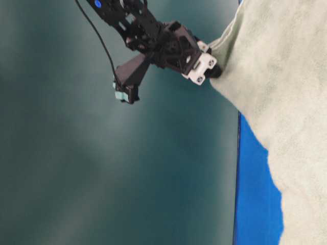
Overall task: Fold a bath towel.
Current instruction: 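Release the towel and move the right gripper to its upper-right end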
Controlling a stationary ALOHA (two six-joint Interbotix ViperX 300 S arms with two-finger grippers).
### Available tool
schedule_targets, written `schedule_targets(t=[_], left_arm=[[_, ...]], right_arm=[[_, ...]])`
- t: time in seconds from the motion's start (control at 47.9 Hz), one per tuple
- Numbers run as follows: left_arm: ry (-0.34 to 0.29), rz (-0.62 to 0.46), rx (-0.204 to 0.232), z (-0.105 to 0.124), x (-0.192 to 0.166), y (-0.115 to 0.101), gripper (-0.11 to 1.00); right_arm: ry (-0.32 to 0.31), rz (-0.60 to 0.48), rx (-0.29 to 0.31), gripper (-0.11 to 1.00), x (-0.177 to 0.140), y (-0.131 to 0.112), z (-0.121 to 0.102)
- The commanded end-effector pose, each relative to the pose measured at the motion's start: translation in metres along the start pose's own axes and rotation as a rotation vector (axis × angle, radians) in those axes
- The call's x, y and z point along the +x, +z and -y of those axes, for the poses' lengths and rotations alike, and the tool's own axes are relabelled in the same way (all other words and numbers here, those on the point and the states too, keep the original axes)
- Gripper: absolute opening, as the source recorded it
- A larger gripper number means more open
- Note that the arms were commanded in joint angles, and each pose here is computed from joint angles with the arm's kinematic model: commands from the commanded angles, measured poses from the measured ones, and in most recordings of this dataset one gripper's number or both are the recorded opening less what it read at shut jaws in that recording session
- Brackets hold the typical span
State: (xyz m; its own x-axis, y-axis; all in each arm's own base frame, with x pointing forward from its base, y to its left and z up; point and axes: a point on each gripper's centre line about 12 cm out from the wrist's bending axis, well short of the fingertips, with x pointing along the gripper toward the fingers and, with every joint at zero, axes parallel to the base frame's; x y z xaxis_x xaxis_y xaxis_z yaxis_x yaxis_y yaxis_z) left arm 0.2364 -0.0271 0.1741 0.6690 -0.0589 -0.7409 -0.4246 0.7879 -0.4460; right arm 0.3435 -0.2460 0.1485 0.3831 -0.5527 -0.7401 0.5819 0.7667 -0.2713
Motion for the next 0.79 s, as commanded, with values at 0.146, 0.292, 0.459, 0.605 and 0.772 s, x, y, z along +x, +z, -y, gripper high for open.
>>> schedule_targets(t=[0.146,0.292,0.459,0.605,0.772], left_arm=[[-0.005,0.012,0.038,0.001,-0.002,0.003,0.48],[-0.004,0.019,0.097,0.002,-0.011,0.005,0.85],[0.023,0.053,0.134,-0.003,-0.035,0.017,0.86],[0.022,0.142,0.169,-0.012,-0.059,0.028,0.87],[0.015,0.247,0.235,-0.018,-0.082,0.036,0.87]], right_arm=[[-0.005,0.055,0.011,0.45,-0.007,0.019,0.006],[-0.055,0.025,0.026,0.69,-0.027,0.013,0.015],[-0.081,-0.014,0.083,0.66,-0.077,-0.010,0.018],[-0.038,-0.048,0.153,0.66,-0.112,-0.043,0.012],[-0.011,-0.067,0.202,0.66,-0.131,-0.076,0.013]])
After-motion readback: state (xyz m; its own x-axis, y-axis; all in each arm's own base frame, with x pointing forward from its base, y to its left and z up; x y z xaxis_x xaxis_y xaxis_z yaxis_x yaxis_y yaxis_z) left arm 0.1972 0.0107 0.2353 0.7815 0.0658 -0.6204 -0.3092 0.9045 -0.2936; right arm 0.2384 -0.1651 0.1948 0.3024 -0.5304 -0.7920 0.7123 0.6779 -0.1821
